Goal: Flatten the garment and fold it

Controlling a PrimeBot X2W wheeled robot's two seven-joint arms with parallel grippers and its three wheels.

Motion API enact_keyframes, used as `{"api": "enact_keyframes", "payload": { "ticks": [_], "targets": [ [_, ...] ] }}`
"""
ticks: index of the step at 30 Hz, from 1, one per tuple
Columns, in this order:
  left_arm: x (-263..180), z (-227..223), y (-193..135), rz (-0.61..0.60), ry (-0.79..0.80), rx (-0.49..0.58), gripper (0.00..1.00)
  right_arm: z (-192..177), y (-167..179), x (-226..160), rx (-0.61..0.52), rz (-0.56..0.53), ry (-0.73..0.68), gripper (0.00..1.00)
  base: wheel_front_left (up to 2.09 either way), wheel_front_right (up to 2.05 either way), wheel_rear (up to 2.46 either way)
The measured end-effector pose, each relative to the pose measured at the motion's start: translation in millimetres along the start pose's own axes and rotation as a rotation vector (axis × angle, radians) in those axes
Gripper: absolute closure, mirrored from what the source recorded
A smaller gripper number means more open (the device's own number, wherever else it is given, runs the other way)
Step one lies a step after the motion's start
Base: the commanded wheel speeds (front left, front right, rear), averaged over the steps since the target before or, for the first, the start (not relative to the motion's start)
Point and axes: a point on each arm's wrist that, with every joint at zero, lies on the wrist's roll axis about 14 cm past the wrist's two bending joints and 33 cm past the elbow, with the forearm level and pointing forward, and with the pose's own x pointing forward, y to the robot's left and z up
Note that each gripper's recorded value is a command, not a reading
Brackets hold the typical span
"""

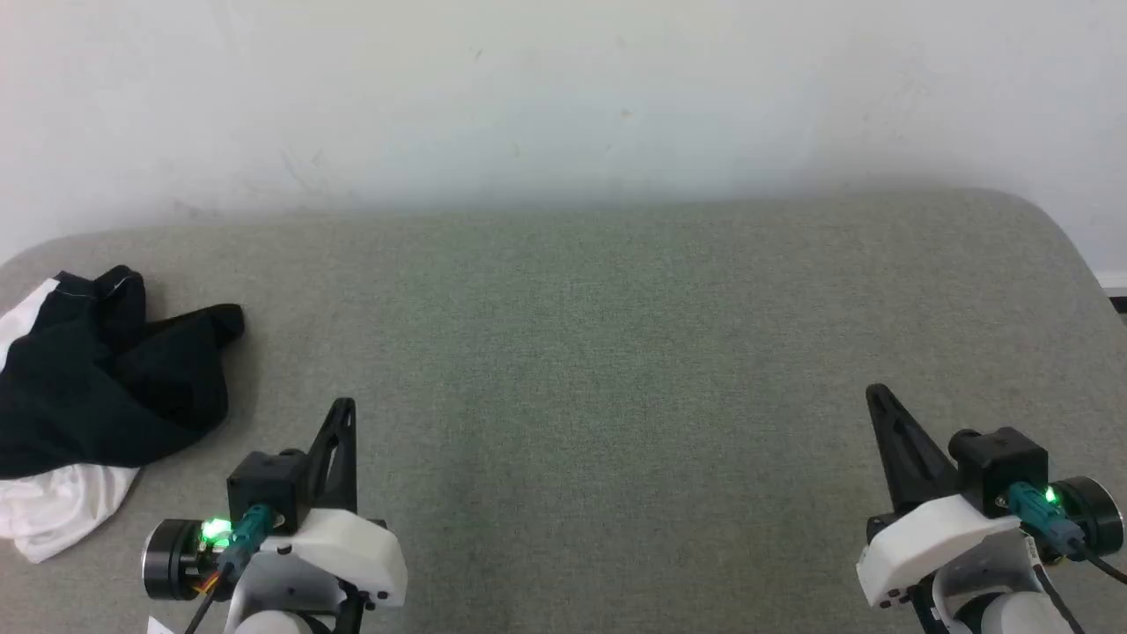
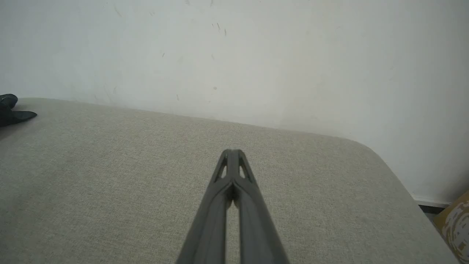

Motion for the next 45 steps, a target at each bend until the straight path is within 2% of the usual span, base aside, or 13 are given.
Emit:
{"api": "enact_keyframes", "payload": {
  "ticks": [34, 35, 45],
  "targets": [
    [0.0, 0.0, 0.0, 0.0, 0.0, 0.0, 1.0, 0.0, -0.1, 0.0, 0.0, 0.0, 0.0, 1.0, 0.0, 0.0, 0.0],
    [0.0, 0.0, 0.0, 0.0, 0.0, 0.0, 0.0, 0.0, -0.1, 0.0, 0.0, 0.0, 0.0, 0.0, 0.0, 0.0, 0.0],
    [-0.3, -1.8, -1.2, -0.004, 0.005, 0.0, 0.0, -1.1, 0.1, 0.1, 0.001, 0.001, 0.003, 0.0, 0.0, 0.0, 0.0]
  ]
}}
